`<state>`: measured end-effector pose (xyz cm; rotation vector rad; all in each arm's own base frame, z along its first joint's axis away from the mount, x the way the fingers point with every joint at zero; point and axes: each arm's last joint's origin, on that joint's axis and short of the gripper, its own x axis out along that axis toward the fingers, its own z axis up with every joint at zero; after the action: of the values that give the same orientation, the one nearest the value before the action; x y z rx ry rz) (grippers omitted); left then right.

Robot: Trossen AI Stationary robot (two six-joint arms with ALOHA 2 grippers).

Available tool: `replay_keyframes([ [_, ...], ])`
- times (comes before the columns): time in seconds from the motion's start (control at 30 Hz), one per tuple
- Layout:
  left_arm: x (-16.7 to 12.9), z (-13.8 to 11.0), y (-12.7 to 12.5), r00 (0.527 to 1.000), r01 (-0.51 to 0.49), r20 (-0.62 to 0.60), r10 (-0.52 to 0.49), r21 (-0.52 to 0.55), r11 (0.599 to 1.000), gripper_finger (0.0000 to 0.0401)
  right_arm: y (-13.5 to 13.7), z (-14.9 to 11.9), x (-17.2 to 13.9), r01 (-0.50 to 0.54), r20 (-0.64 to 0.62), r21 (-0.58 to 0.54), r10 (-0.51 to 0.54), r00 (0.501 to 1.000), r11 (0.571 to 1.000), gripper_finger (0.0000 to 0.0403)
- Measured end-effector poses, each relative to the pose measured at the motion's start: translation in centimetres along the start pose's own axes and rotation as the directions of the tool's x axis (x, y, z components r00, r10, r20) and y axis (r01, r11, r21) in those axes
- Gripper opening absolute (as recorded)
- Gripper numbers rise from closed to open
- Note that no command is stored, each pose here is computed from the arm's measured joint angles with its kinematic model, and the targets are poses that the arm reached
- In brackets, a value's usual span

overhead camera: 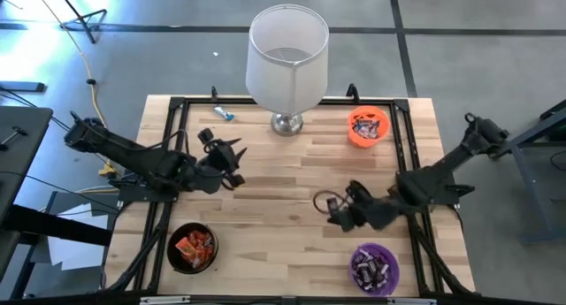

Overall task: Sort candy
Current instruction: Put the brown chocolate bar into the violet bucket

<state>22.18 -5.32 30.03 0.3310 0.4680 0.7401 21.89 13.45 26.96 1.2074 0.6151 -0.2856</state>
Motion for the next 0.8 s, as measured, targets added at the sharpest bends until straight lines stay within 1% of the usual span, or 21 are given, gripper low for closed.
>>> replay_keyframes([
  [0.07, 0.1, -0.3, 0.3, 1.000, -0.008, -0.022, 0.008, -0.009, 1.000, 0.0131, 1.5, -1.2, -0.9, 0.036, -0.009, 0.043, -0.036, 0.999, 0.998, 0.0002],
  [0.1, 0.1, -0.5, 0.3, 0.999, -0.012, -0.031, 0.011, -0.014, 1.000, 0.0131, 2.2, -1.7, -1.5, 0.080, -0.018, 0.056, -0.079, 0.997, 0.995, 0.0002],
  [0.17, 0.1, -0.7, 0.4, 0.999, -0.016, -0.046, 0.015, -0.021, 1.000, 0.0131, 3.9, -2.6, -2.4, 0.188, -0.040, 0.075, -0.186, 0.982, 0.979, 0.0002],
  [0.2, 0.1, -0.9, 0.4, 0.998, -0.017, -0.053, 0.016, -0.017, 1.000, 0.0131, 4.6, -3.2, -2.8, 0.259, -0.065, 0.080, -0.254, 0.965, 0.963, 0.0002],
  [0.23, 0.1, -1.0, 0.5, 0.998, -0.019, -0.059, 0.017, -0.021, 1.000, 0.0131, 5.3, -3.7, -3.1, 0.343, -0.093, 0.080, -0.335, 0.937, 0.936, 0.0002],
  [0.27, 0.0, -1.0, 0.5, 0.998, -0.020, -0.062, 0.018, -0.025, 0.999, 0.0131, 5.9, -4.3, -3.1, 0.423, -0.116, 0.078, -0.413, 0.903, 0.903, 0.0002],
  [0.33, 0.0, -1.1, 0.5, 0.997, -0.022, -0.069, 0.020, -0.026, 0.999, 0.0131, 7.3, -5.7, -3.2, 0.550, -0.168, 0.081, -0.533, 0.830, 0.831, 0.0002],
  [0.4, 0.0, -1.2, 0.5, 0.997, -0.023, -0.071, 0.021, -0.025, 0.999, 0.0131, 8.2, -7.0, -3.0, 0.682, -0.231, 0.061, -0.654, 0.720, 0.729, 0.0002],
  [0.47, 0.0, -1.2, 0.5, 0.997, -0.022, -0.071, 0.021, -0.022, 1.000, 0.0131, 8.9, -8.3, -2.7, 0.781, -0.286, 0.046, -0.741, 0.608, 0.623, 0.0002],
  [0.5, 0.0, -1.2, 0.5, 0.997, -0.022, -0.070, 0.021, -0.023, 0.999, 0.0131, 9.2, -9.1, -2.5, 0.808, -0.315, 0.043, -0.760, 0.569, 0.587, 0.0002],
  [0.53, 0.0, -1.2, 0.5, 0.997, -0.022, -0.070, 0.021, -0.023, 0.999, 0.0131, 9.4, -9.8, -2.1, 0.820, -0.341, 0.035, -0.764, 0.547, 0.571, 0.0002],
  [0.63, 0.0, -1.1, 0.5, 0.997, -0.036, -0.066, 0.035, -0.023, 0.999, 0.0131, 9.7, -11.7, -1.2, 0.806, -0.367, 0.051, -0.739, 0.565, 0.590, 0.0004],
  [0.7, 0.0, -1.1, 0.6, 0.997, -0.050, -0.062, 0.049, -0.022, 0.999, 0.0131, 9.5, -12.5, -0.7, 0.815, -0.373, 0.059, -0.745, 0.553, 0.576, 0.0005],
  [0.8, 0.0, -1.1, 0.6, 0.996, -0.063, -0.059, 0.061, -0.021, 0.998, 0.0131, 8.9, -13.4, -0.6, 0.859, -0.398, 0.038, -0.781, 0.482, 0.511, 0.0010],
])
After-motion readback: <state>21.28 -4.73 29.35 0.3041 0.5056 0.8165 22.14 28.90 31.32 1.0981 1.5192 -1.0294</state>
